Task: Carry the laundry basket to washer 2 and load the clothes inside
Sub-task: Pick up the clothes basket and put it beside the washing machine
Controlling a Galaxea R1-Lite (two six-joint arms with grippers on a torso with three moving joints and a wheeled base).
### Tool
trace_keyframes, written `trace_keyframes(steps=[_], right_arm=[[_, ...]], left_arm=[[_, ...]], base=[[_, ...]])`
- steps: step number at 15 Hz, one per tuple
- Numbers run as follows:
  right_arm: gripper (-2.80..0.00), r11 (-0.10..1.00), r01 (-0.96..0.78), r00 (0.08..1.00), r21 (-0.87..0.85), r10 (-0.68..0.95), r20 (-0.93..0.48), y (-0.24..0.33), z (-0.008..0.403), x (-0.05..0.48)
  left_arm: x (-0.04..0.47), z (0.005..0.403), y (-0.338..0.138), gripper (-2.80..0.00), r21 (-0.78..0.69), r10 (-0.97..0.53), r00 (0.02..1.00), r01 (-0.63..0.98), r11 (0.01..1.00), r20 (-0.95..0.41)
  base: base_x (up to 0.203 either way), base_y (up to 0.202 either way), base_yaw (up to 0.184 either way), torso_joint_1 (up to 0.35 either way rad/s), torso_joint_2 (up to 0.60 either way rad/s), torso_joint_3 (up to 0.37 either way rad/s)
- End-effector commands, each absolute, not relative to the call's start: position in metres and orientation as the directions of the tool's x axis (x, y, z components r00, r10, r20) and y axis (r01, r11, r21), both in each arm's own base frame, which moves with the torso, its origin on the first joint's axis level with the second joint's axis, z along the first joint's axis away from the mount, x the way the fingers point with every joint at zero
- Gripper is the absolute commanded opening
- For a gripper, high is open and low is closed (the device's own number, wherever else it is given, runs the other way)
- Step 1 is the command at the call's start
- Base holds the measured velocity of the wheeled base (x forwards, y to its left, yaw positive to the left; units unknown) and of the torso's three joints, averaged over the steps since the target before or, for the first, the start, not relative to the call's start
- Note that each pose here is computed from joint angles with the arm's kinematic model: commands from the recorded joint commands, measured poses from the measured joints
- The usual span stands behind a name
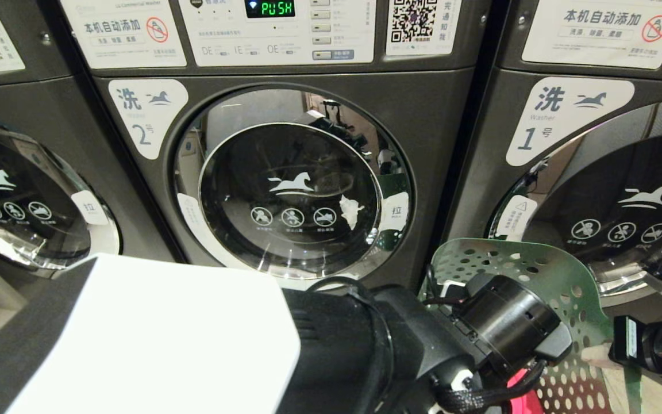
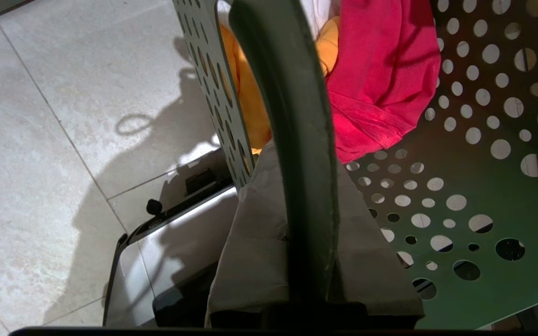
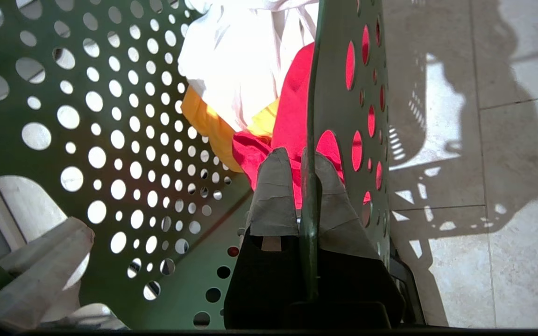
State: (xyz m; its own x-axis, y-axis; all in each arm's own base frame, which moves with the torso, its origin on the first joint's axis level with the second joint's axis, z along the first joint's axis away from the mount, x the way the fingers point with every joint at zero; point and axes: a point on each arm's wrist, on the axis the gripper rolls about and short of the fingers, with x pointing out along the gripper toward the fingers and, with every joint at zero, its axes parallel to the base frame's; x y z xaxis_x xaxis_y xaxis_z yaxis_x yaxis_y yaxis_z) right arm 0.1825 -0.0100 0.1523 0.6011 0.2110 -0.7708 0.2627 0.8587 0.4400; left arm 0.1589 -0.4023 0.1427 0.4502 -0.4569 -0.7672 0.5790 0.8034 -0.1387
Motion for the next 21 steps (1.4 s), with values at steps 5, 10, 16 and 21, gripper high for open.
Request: trace_keyframes(steps=[5, 10, 16, 21], right_arm=[[-2.80, 0.830, 0.350, 0.594, 0.433, 0.161, -0.788, -0.027, 0.147, 0.187], [-2.80, 0.822, 0.377, 0.607, 0.428, 0.130, -0.784, -0.036, 0.135, 0.203], [-2.80, 0.815, 0.406, 0.543, 0.412, 0.148, -0.827, -0.039, 0.111, 0.221], [-2.80, 0.824, 0.385, 0.578, 0.416, 0.136, -0.805, -0.044, 0.100, 0.243]], left_arm=[[0.166, 0.117, -0.432, -2.80, -0.125, -0.439, 0.439, 0.582, 0.804, -0.784], [0.169, 0.102, -0.440, -2.80, -0.137, -0.444, 0.412, 0.591, 0.795, -0.796], [0.175, 0.088, -0.445, -2.80, -0.140, -0.444, 0.416, 0.585, 0.799, -0.794], [0.189, 0.081, -0.442, -2.80, -0.141, -0.432, 0.429, 0.561, 0.816, -0.793]], base=[[0.000, 0.000, 0.000, 0.005, 0.00, -0.199], [0.000, 0.000, 0.000, 0.002, 0.00, -0.197], [0.000, 0.000, 0.000, 0.001, 0.00, -0.198], [0.000, 0.000, 0.000, 0.001, 0.00, -0.199]])
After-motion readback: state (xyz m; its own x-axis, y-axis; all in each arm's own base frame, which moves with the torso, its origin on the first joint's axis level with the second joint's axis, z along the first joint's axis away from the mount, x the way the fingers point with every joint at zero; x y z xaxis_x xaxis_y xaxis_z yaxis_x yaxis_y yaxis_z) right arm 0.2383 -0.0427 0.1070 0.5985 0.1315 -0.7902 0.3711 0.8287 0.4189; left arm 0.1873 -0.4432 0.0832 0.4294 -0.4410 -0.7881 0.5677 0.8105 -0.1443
